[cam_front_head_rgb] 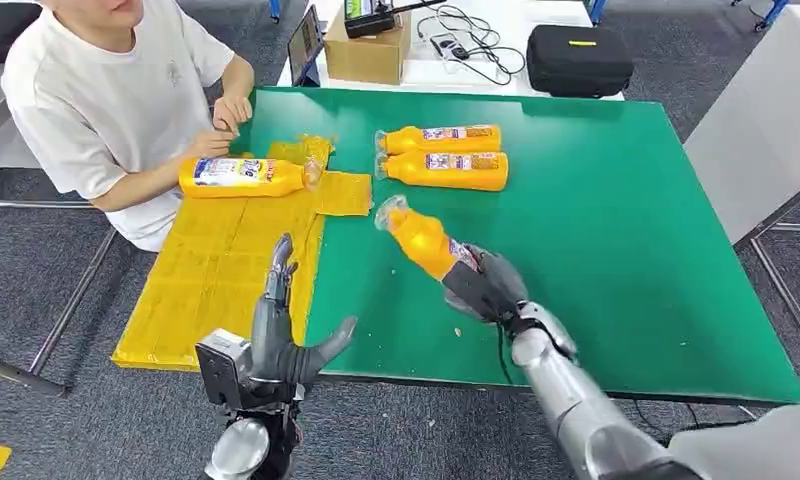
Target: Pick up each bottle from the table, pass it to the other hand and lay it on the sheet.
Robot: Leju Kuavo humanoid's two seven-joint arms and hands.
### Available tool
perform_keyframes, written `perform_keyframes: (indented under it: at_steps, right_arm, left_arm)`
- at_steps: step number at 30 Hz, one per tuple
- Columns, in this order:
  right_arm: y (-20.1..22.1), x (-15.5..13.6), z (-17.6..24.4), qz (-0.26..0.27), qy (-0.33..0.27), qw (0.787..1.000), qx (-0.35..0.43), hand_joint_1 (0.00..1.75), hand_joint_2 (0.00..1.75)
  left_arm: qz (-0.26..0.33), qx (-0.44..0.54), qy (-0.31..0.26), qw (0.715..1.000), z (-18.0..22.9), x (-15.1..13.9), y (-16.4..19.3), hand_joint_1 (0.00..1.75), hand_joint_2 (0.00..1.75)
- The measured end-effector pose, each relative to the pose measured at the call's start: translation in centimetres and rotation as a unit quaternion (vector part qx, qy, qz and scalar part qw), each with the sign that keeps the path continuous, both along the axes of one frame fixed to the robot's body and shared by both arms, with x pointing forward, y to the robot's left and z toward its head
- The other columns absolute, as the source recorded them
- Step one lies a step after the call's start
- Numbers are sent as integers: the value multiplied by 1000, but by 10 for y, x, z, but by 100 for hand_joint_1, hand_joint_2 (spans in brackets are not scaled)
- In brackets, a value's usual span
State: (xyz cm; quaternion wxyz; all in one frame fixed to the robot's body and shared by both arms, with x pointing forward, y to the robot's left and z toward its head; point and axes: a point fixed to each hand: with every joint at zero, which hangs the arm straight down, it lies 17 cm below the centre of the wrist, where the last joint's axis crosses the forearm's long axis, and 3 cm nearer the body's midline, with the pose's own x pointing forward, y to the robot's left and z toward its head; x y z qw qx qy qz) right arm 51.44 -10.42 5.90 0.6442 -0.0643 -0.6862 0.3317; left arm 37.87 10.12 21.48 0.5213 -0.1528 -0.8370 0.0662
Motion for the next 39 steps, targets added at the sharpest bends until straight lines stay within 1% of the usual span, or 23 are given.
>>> perform_keyframes:
  at_steps: [2, 4, 6, 9, 12, 13, 16, 19, 21, 25, 27, 31, 34, 39]
  right_arm:
    - [-1, -6, 12, -28, -20, 998, 51, 175, 175]
    - [-11, -8, 35, -68, -58, 990, 105, 175, 175]
    - [-18, -11, 54, -92, -80, 982, 146, 175, 175]
    - [-18, -20, 71, -94, -93, 975, 181, 175, 175]
    - [-18, -25, 80, -94, -101, 971, 195, 175, 175]
    - [-18, -27, 84, -93, -108, 969, 203, 175, 175]
    - [-11, -37, 90, -78, -114, 966, 220, 175, 175]
    - [0, -58, 90, -58, -113, 964, 235, 175, 175]
    - [10, -75, 87, -37, -108, 965, 235, 175, 175]
    - [41, -112, 76, 25, -86, 971, 222, 175, 175]
    - [55, -130, 69, 54, -77, 974, 206, 175, 175]
    - [82, -157, 59, 103, -80, 977, 168, 175, 175]
    - [94, -168, 54, 124, -73, 976, 162, 175, 175]
    - [100, -177, 48, 142, -66, 976, 153, 175, 175]
  left_arm:
    - [5, -21, 21, 1000, -7, 0, 2, 0, 175]
    - [12, -45, 48, 998, -17, -1, 6, 0, 175]
    - [-1, -71, 66, 995, -23, -1, 4, 0, 175]
    - [-36, -96, 73, 992, -26, -7, -7, 0, 175]
    - [-49, -98, 74, 991, -27, -11, -12, 0, 175]
    - [-61, -101, 72, 990, -27, -14, -15, 0, 175]
    - [-106, -119, 68, 985, -24, -24, -29, 0, 175]
    - [-123, -120, 68, 983, -24, -33, -39, 0, 175]
    - [-125, -121, 64, 983, -23, -37, -44, 0, 175]
    - [-114, -120, 54, 985, -19, -38, -45, 0, 175]
    - [-118, -118, 53, 985, -18, -39, -48, 0, 175]
    - [-135, -128, 56, 981, -17, -41, -54, 0, 175]
    - [-135, -132, 59, 980, -17, -41, -53, 0, 175]
    - [-135, -135, 60, 980, -18, -40, -52, 0, 175]
